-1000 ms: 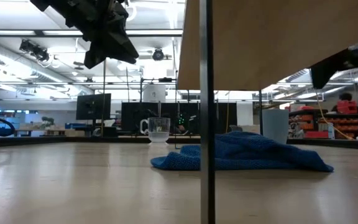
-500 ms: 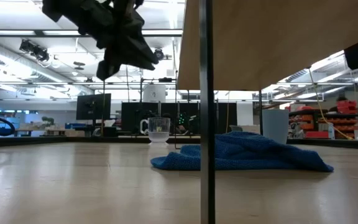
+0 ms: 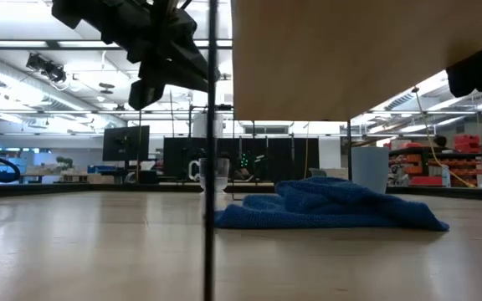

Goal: Stack small to large cups/mugs on shelf
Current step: Move the shelf to the middle of the table

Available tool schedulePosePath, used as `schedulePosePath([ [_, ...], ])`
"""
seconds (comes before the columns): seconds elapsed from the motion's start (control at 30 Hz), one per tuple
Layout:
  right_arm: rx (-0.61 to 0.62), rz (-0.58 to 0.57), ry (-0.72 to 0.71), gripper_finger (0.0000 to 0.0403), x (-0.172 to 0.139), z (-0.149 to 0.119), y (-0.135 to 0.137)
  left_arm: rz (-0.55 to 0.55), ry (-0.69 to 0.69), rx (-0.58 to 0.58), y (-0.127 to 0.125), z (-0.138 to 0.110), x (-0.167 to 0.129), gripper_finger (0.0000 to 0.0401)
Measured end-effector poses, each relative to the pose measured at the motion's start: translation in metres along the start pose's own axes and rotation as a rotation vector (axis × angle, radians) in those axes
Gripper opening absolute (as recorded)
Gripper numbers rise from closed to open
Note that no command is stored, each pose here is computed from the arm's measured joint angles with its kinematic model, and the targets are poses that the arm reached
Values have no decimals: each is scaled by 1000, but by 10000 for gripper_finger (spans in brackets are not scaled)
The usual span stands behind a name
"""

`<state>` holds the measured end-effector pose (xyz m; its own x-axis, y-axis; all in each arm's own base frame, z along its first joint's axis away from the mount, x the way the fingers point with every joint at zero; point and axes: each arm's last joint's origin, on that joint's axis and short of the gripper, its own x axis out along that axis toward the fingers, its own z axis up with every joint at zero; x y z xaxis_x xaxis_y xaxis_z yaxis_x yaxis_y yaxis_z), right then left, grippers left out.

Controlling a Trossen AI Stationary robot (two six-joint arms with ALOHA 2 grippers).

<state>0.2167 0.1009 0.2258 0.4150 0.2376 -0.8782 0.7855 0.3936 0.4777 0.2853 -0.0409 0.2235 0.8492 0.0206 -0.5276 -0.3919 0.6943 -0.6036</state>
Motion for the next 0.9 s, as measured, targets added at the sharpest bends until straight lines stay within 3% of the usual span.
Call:
schedulePosePath([
  [0.9,-47,82,33,4,8,10,10,46,37,7,5,-3,0,51],
])
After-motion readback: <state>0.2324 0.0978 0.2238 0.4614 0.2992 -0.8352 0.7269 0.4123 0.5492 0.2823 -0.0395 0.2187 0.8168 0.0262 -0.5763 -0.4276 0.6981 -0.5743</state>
